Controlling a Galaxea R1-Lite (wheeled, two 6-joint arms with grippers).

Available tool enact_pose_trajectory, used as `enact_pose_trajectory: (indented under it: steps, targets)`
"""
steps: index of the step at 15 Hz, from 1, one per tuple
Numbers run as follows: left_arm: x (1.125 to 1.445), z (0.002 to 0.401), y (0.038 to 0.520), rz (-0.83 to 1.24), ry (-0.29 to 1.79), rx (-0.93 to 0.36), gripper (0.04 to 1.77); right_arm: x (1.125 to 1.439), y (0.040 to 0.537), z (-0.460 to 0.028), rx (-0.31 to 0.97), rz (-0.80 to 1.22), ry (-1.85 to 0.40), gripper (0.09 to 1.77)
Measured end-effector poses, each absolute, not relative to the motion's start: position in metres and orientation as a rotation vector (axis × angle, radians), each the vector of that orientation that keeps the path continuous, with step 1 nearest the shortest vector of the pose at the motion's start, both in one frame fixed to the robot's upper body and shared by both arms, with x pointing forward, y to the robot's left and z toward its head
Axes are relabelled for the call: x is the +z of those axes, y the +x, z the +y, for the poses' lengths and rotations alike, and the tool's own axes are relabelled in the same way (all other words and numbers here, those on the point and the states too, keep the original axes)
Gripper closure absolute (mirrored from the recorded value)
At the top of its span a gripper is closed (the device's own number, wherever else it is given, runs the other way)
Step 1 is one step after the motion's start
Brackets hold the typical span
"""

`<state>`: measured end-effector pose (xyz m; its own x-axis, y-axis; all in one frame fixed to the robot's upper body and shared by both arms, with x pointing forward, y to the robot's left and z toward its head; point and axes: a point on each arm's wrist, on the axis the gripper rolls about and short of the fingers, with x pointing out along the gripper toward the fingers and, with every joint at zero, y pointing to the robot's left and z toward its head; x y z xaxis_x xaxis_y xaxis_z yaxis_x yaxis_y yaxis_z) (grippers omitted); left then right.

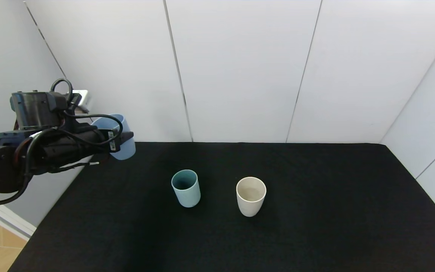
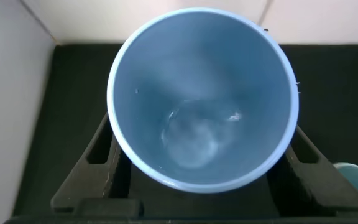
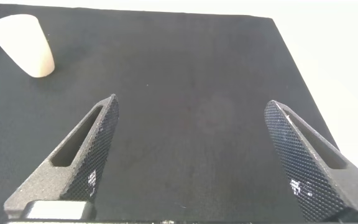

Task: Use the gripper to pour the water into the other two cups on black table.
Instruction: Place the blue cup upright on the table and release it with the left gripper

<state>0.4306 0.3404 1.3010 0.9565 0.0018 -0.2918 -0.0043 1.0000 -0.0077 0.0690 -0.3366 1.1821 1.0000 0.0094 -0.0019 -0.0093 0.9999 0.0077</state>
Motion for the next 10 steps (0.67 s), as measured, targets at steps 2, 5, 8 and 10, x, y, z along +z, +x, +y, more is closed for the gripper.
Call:
enact_pose_trajectory:
  steps: [2,5,8,10]
  targets:
    - [1.282,0.346,0.438,0.316,-0.012,0.02,0.59,1.182,0.069,-0.337,0.009,0.002,0.008,0.15]
    - [1.254,0.349,0.446,0.36,-0.015,0.028,0.59,1.182,0.069,-0.337,0.009,0.002,0.008,0.15]
    - [1.231,0.35,0.451,0.4,-0.016,0.028,0.59,1.182,0.069,-0.337,0.009,0.002,0.008,0.15]
    - [1.219,0.348,0.452,0.409,-0.013,0.021,0.59,1.182,0.069,-0.337,0.009,0.002,0.007,0.15]
